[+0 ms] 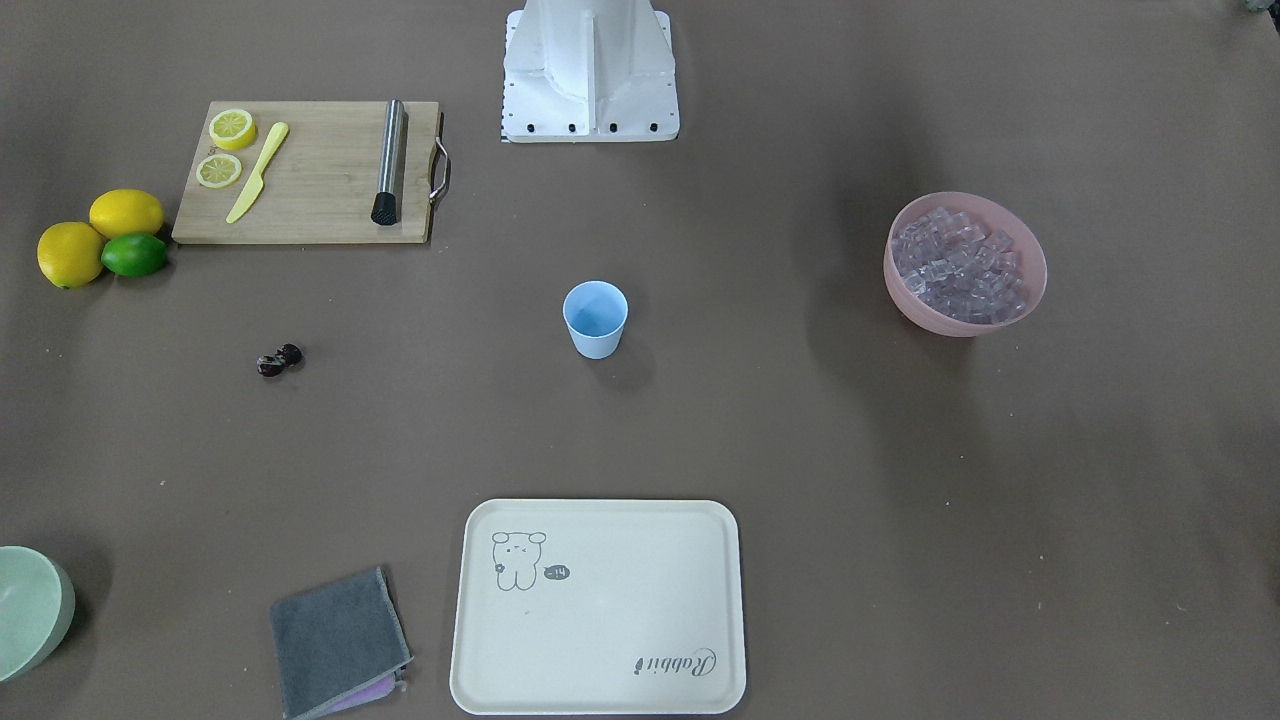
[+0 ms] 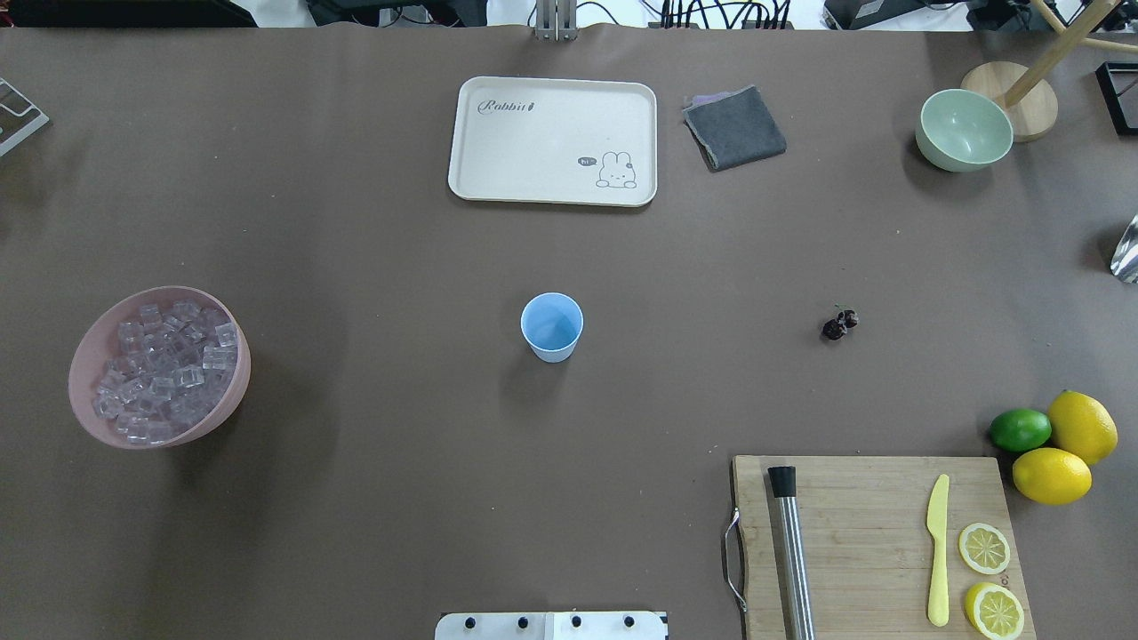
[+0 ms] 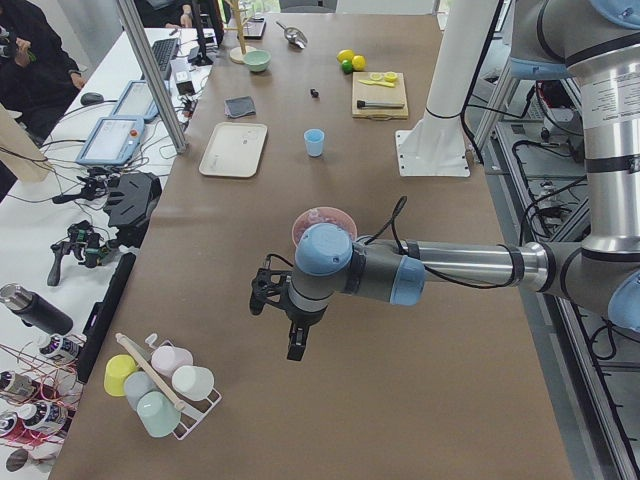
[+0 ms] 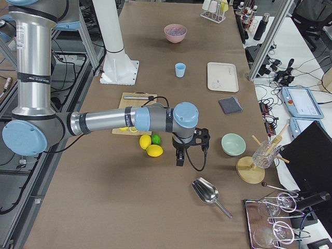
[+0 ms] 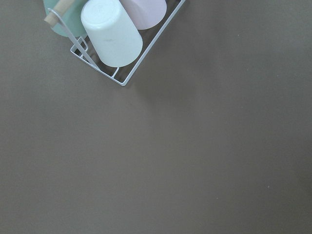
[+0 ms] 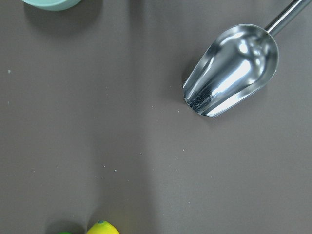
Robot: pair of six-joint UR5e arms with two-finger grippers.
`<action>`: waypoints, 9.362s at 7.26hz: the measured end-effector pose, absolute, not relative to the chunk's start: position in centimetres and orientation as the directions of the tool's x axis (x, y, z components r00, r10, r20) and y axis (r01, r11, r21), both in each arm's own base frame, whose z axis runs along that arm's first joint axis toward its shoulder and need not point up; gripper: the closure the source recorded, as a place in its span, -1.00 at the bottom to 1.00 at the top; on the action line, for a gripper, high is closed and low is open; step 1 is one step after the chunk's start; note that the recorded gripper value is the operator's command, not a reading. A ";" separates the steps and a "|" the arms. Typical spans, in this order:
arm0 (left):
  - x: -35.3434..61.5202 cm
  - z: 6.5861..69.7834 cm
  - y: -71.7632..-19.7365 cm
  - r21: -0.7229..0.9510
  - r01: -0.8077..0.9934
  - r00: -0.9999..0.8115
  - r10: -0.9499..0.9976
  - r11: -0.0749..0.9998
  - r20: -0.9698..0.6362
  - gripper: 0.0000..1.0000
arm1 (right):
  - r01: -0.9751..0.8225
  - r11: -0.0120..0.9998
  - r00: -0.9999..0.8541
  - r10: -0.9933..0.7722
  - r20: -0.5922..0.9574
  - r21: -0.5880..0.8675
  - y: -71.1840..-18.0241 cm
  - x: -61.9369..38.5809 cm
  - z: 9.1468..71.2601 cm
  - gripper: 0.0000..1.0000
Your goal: Put ice and cherries in cup
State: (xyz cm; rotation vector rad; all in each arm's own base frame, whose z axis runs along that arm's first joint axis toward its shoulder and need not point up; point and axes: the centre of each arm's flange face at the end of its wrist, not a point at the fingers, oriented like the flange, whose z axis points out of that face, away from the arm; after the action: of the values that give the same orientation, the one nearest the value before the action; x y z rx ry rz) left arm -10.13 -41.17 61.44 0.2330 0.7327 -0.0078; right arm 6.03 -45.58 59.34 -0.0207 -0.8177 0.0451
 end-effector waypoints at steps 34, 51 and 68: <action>22.7 41.1 -47.4 0.764 -0.301 0.413 0.800 0.571 -0.435 -0.51 | -0.067 0.998 0.671 0.045 0.740 0.000 -43.6 5.6 58.9 -1.00; 29.0 43.7 -42.7 0.731 -0.415 0.302 0.840 0.542 -0.451 -0.50 | -0.094 0.995 0.654 0.089 0.751 -0.036 -43.1 5.6 58.8 -1.00; 28.9 44.8 -41.9 0.720 -0.428 0.289 0.837 0.547 -0.464 1.00 | -0.121 0.992 0.650 0.110 0.752 -0.041 -43.5 5.6 57.6 -1.00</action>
State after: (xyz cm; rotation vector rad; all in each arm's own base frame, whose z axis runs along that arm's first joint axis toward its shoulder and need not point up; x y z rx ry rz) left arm 28.92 -41.94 44.82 0.5164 0.9353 0.8958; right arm 5.56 -43.48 57.60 0.0132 -0.8535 0.1313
